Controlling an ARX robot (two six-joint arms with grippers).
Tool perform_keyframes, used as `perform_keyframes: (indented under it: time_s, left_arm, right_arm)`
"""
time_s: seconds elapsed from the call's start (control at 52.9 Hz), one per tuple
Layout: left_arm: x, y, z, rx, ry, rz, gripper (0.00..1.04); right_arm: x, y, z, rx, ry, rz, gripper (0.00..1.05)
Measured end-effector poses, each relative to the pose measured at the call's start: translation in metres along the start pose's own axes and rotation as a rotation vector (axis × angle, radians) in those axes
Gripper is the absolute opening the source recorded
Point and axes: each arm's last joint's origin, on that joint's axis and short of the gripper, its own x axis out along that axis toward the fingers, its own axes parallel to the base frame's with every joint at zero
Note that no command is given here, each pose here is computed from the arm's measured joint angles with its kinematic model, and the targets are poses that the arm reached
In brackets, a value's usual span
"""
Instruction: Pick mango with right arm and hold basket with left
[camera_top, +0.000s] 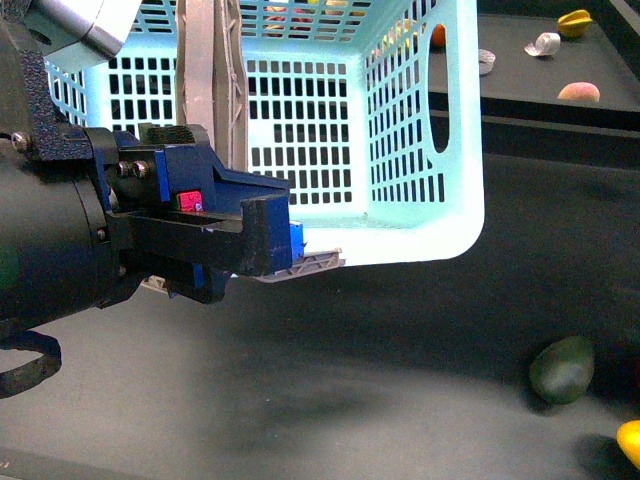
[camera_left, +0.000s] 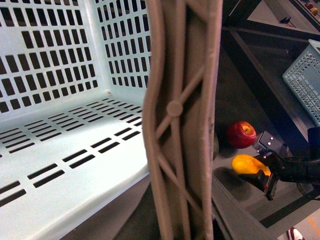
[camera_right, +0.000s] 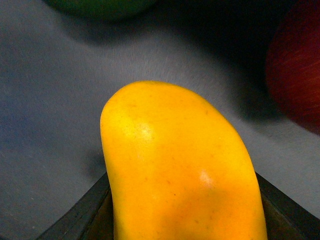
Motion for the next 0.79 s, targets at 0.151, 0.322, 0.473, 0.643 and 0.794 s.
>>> perform_keyframes:
  time_s: [0.151,0.322,0.473,0.643,0.794]
  left_arm:
    - [0.000,0.000,0.000,0.000,0.000,-0.001,0.10]
    - [0.000,0.000,0.000,0.000,0.000,0.000,0.10]
    - [0.000,0.000,0.000,0.000,0.000,0.000,0.10]
    - [0.000,0.000,0.000,0.000,0.000,0.000,0.10]
    - [0.000,0.000,0.000,0.000,0.000,0.000,0.10]
  right_arm:
    - [-0.028,-0.002,0.022,0.059,-0.110,-0.034,0.60]
    - [-0.063,0.005,0.050,0.108,-0.229,-0.034,0.60]
    - [-0.102,0.018,0.080,0.139,-0.346,-0.041,0.60]
    - [-0.143,0.037,0.117,0.168,-0.495,-0.037,0.60]
    - [-0.175,0.061,0.152,0.191,-0.633,-0.039,0.60]
